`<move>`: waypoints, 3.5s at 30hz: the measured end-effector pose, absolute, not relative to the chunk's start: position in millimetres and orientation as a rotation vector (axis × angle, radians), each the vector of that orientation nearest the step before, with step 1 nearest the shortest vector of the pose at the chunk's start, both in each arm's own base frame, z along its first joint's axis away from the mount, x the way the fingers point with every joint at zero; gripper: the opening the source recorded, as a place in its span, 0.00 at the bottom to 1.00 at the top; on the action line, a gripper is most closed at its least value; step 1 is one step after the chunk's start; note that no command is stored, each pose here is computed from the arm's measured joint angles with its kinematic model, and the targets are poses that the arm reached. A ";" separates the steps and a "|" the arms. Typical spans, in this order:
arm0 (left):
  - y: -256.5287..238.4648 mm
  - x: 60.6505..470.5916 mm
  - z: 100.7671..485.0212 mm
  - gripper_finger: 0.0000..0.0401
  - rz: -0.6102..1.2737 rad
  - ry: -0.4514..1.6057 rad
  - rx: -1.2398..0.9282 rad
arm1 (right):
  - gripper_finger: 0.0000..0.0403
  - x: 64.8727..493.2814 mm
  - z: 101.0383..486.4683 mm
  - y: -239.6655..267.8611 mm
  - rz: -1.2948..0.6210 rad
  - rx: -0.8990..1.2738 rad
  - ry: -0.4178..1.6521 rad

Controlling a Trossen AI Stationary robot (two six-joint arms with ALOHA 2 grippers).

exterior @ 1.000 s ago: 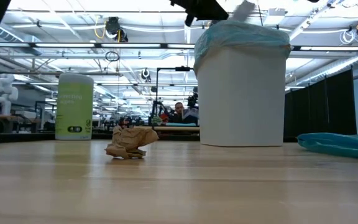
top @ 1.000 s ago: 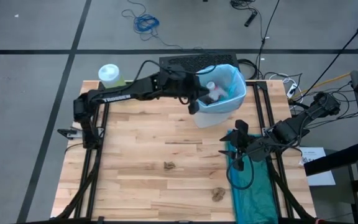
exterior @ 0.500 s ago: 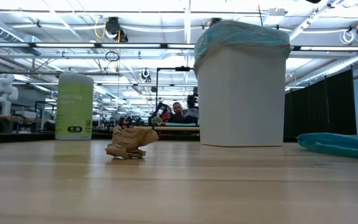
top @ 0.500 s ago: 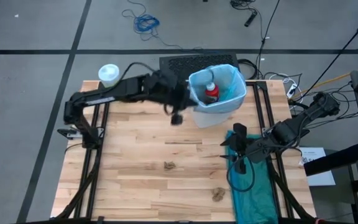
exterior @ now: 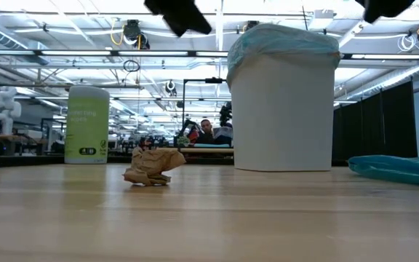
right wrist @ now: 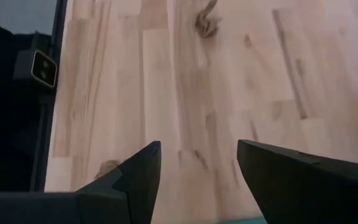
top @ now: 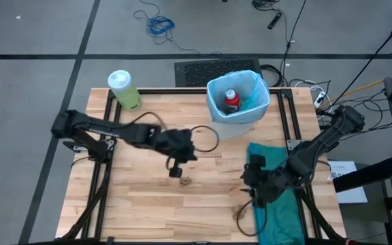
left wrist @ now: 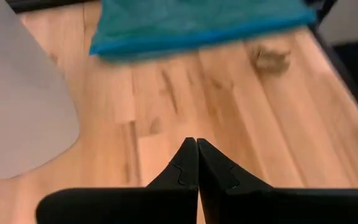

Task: Place trash/remove bag and relplace
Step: Put the brown paper trash into the trash bin

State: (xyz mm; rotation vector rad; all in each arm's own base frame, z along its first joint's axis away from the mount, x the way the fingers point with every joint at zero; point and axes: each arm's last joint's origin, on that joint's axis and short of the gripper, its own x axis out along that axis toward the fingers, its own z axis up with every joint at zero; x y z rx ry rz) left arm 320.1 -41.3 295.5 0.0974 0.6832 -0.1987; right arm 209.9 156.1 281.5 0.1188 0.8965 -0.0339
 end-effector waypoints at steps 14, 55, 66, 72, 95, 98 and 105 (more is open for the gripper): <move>-38.0 247.3 223.2 0.00 -0.042 0.179 -0.078 | 0.51 231.8 215.4 199.1 -0.005 0.218 1.166; -40.4 243.9 216.1 0.00 -0.053 0.202 -0.070 | 0.21 241.2 142.2 189.8 -0.100 0.654 1.203; -42.7 242.7 216.7 0.00 0.080 0.186 -0.128 | 0.00 272.5 179.9 189.4 -0.073 0.470 1.014; -41.9 241.5 218.9 0.00 0.102 0.173 -0.156 | 0.00 301.2 235.8 165.4 -0.207 0.185 0.948; -42.7 225.0 242.3 0.00 -0.060 0.105 -0.041 | 0.00 266.1 429.1 -26.5 -0.787 -0.108 0.813; -43.8 224.7 239.9 0.03 -0.095 0.131 -0.051 | 0.00 268.1 424.4 -47.3 -0.780 -0.056 0.862; -48.6 219.9 222.5 0.20 -0.174 0.323 -0.089 | 0.20 277.1 413.7 -72.3 -0.755 0.004 0.922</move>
